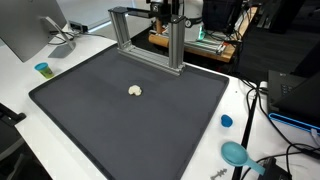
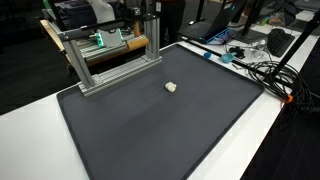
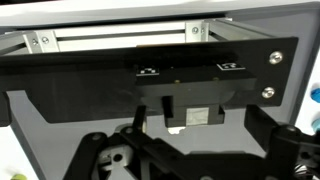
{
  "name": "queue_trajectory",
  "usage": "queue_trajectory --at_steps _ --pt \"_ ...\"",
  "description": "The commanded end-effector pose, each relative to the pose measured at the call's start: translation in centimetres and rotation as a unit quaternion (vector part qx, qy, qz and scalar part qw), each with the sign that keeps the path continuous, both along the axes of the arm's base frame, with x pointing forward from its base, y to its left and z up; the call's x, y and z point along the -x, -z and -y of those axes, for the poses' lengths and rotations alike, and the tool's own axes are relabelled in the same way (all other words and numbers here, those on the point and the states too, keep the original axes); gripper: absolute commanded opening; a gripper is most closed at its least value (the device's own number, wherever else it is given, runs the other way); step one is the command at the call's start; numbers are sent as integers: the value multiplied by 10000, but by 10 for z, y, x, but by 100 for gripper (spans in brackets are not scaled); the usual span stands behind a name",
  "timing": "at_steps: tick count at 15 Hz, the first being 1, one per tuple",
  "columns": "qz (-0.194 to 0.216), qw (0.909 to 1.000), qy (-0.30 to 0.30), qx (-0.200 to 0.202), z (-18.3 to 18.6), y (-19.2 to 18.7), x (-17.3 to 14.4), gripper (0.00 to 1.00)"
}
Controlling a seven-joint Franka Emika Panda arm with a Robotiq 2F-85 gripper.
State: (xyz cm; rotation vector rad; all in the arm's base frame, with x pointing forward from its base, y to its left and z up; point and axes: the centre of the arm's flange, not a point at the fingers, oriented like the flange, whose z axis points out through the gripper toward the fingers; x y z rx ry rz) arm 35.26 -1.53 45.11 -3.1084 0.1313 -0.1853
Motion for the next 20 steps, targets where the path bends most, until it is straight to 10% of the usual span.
queue_trajectory --at_steps 1,12,20 --pt "22 9999 153 15 -8 4 0 100" --pt "8 9996 274 79 -10 8 9 100" --pt "44 9994 307 137 -9 10 16 79"
